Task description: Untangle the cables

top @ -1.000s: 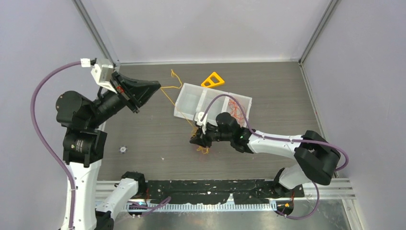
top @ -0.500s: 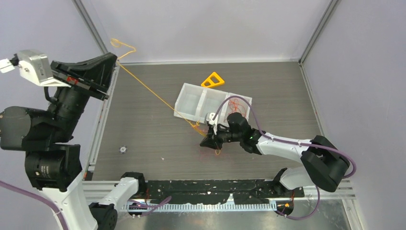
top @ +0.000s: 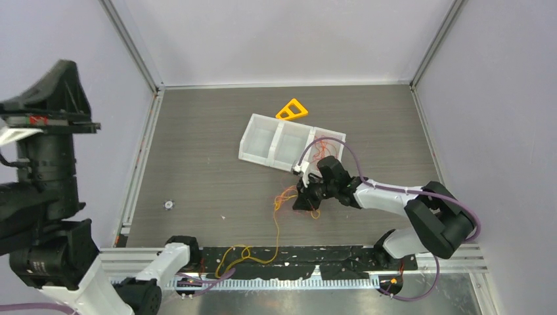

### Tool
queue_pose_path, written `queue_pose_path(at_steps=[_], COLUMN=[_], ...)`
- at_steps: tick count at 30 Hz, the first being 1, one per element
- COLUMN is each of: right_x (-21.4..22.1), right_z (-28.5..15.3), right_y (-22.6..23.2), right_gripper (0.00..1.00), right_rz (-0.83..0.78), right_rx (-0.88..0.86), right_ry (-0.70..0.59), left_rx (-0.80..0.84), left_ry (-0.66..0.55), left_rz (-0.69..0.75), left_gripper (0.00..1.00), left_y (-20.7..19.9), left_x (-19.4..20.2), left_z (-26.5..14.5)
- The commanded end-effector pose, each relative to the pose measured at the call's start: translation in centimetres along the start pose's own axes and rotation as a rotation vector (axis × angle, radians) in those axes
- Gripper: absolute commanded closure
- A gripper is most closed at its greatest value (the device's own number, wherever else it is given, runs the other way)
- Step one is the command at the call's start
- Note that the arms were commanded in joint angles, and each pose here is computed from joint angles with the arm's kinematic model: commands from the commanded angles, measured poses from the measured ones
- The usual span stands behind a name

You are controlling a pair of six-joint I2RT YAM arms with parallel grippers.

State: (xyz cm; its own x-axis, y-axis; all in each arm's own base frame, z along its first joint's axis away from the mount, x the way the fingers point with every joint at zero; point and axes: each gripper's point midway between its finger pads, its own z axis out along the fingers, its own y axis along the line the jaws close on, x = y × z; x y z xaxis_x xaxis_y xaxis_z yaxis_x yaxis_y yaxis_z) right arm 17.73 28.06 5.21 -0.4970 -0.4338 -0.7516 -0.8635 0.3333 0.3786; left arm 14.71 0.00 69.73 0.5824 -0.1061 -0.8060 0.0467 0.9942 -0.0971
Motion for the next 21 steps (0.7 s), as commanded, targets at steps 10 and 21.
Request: queue_pose_path(at_steps=[10,21], right_x=[-10.2,-14.2], right_z=[-5.4,-7.4], right_y=[4.9,9.6], right_gripper=[0.95,0.95], right_rz=[-0.271,-0.343], right_rx=[-0.038,-0.092], right_ry=[-0.202,-0.325], left_rx=[0.926,1.214], left_ry=[0.865,0.998], left_rz=[-0.192,-0.582], left_gripper=[0.02,0.31], left_y=[-10.2,-17.0], left_x=[35.0,37.5], left_z=[-21.0,-27.7])
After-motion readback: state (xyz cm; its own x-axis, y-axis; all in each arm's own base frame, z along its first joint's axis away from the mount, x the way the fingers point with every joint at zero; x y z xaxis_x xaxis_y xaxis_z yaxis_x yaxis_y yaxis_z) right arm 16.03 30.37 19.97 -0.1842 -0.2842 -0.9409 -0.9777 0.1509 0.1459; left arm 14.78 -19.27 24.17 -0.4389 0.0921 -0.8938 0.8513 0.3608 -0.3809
